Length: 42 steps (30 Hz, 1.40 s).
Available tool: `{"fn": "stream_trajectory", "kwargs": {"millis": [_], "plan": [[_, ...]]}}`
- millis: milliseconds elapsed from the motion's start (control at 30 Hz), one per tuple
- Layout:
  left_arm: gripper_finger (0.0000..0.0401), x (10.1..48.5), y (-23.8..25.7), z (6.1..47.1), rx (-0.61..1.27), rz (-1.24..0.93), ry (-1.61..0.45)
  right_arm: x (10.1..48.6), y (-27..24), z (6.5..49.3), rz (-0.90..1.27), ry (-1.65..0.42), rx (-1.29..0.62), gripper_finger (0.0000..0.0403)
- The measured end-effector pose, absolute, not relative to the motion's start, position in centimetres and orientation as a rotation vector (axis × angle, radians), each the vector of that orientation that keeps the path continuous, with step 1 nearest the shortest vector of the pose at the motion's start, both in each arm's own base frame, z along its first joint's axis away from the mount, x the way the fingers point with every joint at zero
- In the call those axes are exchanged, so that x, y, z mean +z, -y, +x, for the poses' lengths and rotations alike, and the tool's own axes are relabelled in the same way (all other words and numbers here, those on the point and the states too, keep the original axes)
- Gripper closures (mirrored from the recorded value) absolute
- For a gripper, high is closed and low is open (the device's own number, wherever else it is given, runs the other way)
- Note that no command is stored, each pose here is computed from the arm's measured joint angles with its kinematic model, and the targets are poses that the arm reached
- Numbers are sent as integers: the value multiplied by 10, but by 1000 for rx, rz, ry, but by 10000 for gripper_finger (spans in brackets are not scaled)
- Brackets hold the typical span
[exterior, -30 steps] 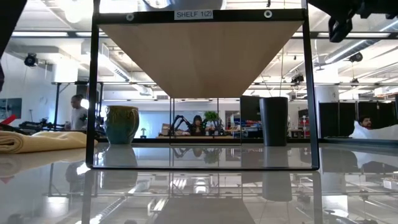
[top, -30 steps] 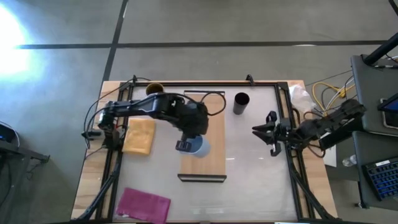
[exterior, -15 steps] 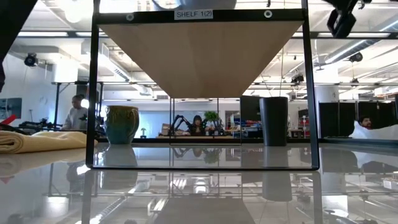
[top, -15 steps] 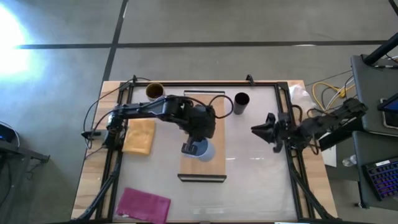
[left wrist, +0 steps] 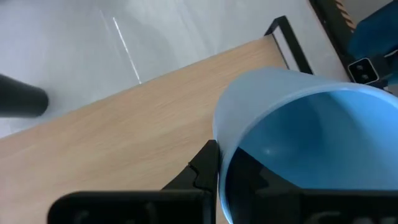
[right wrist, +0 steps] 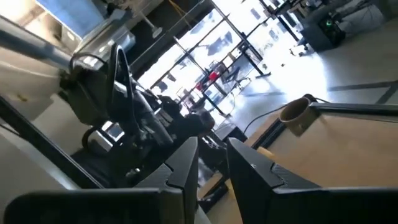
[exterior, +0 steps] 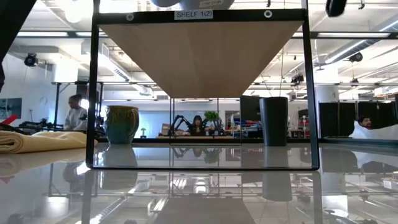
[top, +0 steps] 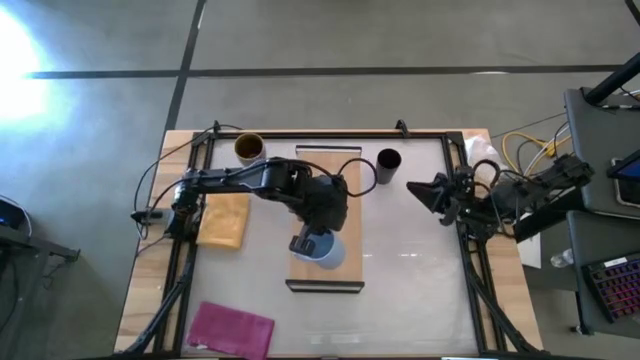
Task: Stack small to large cups/mugs on shelf
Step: Put the light blue cup on the shelf
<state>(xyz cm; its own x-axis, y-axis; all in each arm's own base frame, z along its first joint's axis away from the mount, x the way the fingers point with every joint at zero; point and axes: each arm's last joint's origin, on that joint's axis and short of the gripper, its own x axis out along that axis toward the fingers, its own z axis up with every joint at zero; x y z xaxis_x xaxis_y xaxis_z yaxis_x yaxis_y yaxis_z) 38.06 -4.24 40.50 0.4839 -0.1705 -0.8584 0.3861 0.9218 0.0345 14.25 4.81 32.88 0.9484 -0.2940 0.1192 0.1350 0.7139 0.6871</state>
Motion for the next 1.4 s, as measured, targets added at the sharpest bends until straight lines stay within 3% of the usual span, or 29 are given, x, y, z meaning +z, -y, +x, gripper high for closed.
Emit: {"fn": "stream_trajectory", "kwargs": {"millis": [200,300,500,700,1133,1400], "plan": [[401,407,55,378,-373,254,-1000,337,-69,172,713,95,-8,323],[401,407,59,377,-385,265,-997,333,-79,189,755,27,3,323],[401,407,59,377,-384,267,-998,314,-92,217,785,-183,-93,342],[401,407,59,377,-384,268,-999,315,-107,245,796,-226,-117,390],[401,404,59,379,-392,281,-999,316,-135,274,750,-507,-263,394],[401,384,61,387,-398,280,-1051,314,-145,277,736,-532,-256,394]]}}
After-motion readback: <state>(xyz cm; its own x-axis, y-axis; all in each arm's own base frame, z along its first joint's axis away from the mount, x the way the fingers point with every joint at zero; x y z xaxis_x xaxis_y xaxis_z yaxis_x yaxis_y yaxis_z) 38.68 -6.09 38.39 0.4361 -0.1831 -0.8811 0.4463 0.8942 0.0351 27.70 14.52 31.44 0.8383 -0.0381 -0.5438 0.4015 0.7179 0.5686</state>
